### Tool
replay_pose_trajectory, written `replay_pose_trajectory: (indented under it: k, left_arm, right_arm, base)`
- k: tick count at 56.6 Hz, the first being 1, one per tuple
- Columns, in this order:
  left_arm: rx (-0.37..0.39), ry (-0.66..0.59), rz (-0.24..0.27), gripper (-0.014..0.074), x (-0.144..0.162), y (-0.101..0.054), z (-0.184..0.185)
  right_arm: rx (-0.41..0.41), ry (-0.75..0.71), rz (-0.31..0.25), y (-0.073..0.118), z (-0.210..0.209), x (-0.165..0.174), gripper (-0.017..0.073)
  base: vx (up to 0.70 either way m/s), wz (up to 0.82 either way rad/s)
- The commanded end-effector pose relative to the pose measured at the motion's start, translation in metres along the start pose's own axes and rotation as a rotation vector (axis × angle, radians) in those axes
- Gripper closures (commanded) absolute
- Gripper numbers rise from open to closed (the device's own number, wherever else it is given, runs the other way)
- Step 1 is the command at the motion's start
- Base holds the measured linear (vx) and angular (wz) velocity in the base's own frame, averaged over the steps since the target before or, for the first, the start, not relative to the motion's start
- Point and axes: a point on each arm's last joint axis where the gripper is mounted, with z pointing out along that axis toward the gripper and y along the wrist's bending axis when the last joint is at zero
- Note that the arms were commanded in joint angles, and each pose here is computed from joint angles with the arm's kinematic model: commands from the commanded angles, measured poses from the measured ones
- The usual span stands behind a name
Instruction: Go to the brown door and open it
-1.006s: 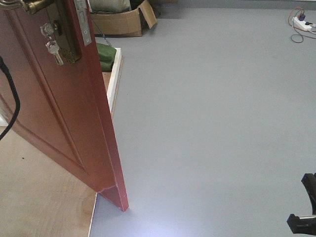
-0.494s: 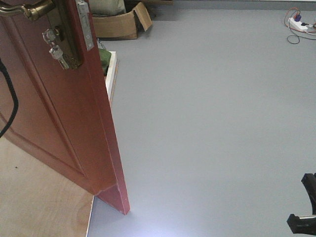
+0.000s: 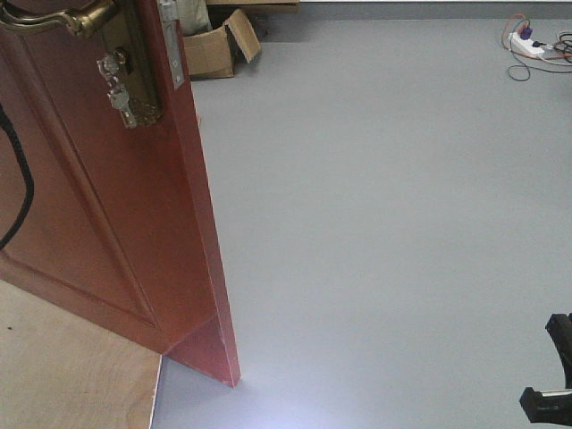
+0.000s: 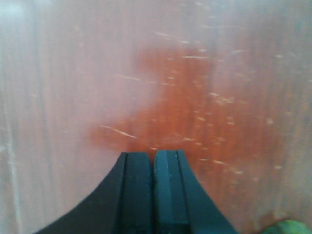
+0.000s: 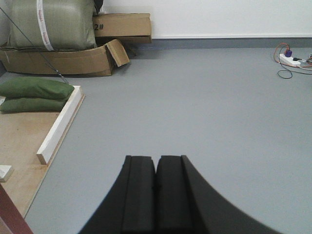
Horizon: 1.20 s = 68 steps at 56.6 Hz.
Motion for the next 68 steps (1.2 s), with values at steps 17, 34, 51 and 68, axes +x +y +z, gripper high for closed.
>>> replay_pose_trajectory:
  k: [17,34,51,68]
  left_arm:
    - [0.046,-0.101,-0.011,0.0542,-0.0231,-0.0080,-0.0051]
    - [0.046,-0.101,-0.011,0.0542,-0.0231,-0.0080,-0.0051]
    - [0.046,-0.101,-0.011,0.0542,-0.0231,-0.0080,-0.0051]
    - [0.046,-0.101,-0.011,0.0542,-0.0231,-0.0080,-0.0051]
  right_arm:
    - [0.005,-0.078,-0.010,-0.0005,-0.0001,-0.0058,0.0559]
    - [0.005,-0.078,-0.010,-0.0005,-0.0001,-0.0058,0.0559]
    - [0.005,-0.078,-0.010,-0.0005,-0.0001,-0.0058,0.0559]
    - [0.005,-0.078,-0.010,-0.0005,-0.0001,-0.0058,0.0559]
  base:
    - [0.15,-0.02]
    - [0.19,0.03]
    - [0.22,0.06]
    - [0.20,0.03]
